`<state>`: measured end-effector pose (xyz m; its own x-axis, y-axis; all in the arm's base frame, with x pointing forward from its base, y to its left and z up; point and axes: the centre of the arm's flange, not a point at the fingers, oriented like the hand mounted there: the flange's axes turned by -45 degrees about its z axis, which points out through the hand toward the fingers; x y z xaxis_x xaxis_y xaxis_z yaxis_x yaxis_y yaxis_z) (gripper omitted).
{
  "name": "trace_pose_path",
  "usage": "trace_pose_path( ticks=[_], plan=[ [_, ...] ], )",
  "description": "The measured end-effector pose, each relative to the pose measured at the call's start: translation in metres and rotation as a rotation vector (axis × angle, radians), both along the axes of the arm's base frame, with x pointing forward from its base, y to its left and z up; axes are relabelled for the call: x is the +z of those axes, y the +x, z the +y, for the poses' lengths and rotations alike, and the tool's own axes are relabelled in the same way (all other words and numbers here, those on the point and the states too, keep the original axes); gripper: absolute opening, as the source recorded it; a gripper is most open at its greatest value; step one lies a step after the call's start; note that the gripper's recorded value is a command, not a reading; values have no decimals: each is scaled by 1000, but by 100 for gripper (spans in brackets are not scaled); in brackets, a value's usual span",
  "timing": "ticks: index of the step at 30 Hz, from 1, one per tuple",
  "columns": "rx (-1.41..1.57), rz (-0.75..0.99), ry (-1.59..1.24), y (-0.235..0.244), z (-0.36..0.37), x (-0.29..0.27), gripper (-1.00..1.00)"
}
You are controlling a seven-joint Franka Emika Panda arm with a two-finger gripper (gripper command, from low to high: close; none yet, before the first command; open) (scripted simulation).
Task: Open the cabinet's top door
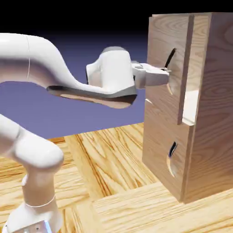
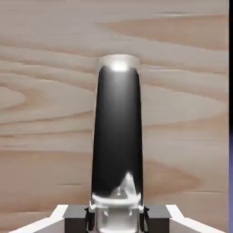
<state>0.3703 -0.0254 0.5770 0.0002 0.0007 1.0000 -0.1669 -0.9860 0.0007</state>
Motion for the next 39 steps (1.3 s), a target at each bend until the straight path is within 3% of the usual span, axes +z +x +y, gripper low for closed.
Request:
trace_pose_path(
  ticks=[24,39],
  plan=[
    [-528,-1,0,-102,131,0,-100],
    [-939,-1,1,-126,257,0,-100]
  ],
)
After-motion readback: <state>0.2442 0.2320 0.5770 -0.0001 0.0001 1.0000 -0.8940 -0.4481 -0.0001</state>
